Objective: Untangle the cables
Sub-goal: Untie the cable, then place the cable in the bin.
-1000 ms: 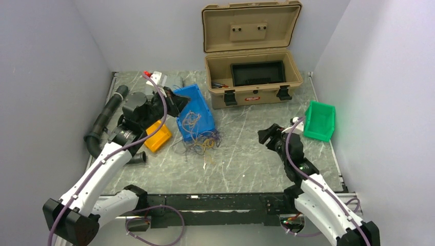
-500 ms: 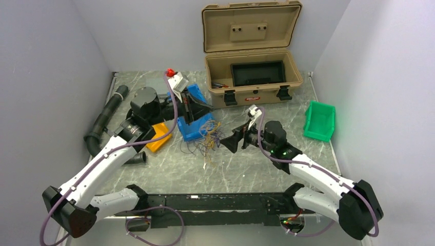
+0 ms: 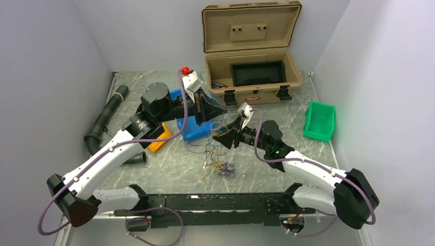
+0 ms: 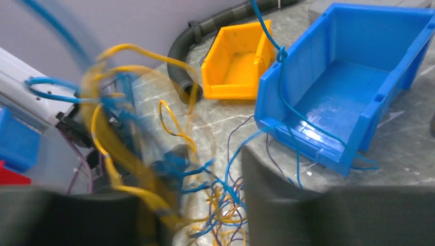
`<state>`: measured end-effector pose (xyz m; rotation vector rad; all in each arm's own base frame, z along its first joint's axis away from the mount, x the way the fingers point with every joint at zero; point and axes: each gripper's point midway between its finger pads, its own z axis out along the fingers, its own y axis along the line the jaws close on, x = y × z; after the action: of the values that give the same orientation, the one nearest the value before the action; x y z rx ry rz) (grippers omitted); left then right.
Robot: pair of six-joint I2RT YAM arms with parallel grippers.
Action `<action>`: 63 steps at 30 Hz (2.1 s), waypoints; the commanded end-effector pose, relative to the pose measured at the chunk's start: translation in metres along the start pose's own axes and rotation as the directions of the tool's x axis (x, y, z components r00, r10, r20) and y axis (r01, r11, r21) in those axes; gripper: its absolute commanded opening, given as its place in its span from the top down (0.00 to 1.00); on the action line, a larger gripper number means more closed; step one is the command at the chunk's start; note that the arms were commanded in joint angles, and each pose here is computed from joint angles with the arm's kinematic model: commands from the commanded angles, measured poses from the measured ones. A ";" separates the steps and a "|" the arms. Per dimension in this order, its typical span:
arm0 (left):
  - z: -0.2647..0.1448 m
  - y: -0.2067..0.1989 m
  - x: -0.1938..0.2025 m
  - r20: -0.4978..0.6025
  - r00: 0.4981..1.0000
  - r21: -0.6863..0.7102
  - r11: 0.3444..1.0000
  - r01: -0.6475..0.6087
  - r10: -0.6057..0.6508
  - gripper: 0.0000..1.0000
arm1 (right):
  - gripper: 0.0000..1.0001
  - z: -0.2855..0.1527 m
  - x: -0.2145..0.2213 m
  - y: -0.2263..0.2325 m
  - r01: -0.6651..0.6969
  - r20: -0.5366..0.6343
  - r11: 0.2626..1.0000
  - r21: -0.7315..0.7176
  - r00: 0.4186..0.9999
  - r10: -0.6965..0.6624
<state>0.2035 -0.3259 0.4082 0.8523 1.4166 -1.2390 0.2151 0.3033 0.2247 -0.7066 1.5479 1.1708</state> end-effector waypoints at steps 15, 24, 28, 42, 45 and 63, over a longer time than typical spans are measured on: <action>-0.134 0.124 -0.008 0.126 0.990 -0.845 0.530 0.074 0.064 1.00 | 1.00 -0.214 0.032 -0.146 -0.393 0.385 0.056 0.918 0.915 0.121; -0.154 0.126 0.006 0.138 0.989 -0.842 0.532 0.092 0.047 1.00 | 1.00 -0.265 0.020 -0.149 -0.507 0.512 -0.114 0.854 0.859 0.017; -0.134 0.114 0.005 0.095 0.994 -0.771 0.636 0.043 0.049 1.00 | 1.00 -0.236 0.009 -0.153 -0.449 0.448 0.004 0.893 0.891 0.072; -0.084 0.049 -0.035 0.047 0.997 -0.447 0.894 -0.034 0.062 1.00 | 0.03 -0.053 -0.032 -0.059 0.005 0.008 0.941 0.337 1.000 -0.008; -0.080 0.039 -0.039 0.042 0.997 -0.400 0.916 -0.036 0.057 1.00 | 0.05 -0.027 -0.037 -0.050 0.100 -0.043 0.963 0.251 0.995 -0.092; -0.081 0.036 -0.055 0.031 0.999 -0.422 0.907 -0.002 0.016 1.00 | 0.39 0.091 -0.019 -0.079 0.237 -0.056 0.967 0.096 0.971 -0.233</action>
<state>0.2287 -0.2323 0.4365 0.5454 1.5898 -0.8742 0.3094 0.3329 0.1731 -0.8212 1.6972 0.8628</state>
